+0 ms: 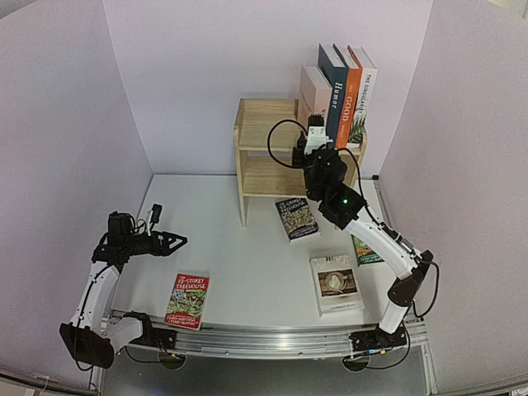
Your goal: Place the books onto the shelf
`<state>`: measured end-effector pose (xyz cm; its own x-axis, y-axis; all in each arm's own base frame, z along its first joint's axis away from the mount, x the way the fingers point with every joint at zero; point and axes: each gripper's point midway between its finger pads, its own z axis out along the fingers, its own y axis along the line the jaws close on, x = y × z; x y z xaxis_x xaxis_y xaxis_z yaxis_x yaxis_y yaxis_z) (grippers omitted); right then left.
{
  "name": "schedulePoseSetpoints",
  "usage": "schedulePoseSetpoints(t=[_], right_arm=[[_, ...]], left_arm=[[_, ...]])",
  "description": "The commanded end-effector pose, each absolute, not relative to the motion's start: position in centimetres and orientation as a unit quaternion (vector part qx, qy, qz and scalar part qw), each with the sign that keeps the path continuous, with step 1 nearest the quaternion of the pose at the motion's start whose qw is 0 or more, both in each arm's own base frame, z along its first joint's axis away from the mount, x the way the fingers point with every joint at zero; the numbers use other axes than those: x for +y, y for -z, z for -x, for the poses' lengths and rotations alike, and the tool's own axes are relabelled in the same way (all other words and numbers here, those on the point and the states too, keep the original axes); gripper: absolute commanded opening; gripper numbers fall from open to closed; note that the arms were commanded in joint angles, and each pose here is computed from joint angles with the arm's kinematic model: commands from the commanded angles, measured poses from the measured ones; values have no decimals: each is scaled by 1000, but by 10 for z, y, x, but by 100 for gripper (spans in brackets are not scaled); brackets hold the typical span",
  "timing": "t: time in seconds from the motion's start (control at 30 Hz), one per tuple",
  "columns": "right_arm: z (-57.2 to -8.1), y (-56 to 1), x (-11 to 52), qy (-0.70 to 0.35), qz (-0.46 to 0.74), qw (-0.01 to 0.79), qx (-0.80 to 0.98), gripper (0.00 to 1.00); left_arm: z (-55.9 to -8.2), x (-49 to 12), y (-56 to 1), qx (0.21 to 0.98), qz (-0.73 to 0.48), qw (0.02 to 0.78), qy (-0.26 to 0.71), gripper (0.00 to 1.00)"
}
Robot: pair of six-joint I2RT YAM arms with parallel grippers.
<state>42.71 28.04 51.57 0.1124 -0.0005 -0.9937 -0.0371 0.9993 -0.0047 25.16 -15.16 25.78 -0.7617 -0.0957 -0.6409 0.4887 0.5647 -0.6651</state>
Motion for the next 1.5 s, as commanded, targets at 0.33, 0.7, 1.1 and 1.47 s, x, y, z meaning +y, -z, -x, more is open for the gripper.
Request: schedulePoseSetpoints(t=[0.33,0.7,1.1,1.47], right_arm=[[-437,-546,257,4,-118,787,605,19],[-443,-552,258,26,-135,795,591,15],[-455,-547,248,42,-143,794,590,14],[-456,-546,247,38,-143,794,590,13]], left_arm=[[-252,-154,-268,812,-141,340,453,100],[-251,-153,-266,813,-141,339,451,100],[-250,-153,-265,815,-142,338,450,100],[-250,-153,-263,816,-141,335,450,100]])
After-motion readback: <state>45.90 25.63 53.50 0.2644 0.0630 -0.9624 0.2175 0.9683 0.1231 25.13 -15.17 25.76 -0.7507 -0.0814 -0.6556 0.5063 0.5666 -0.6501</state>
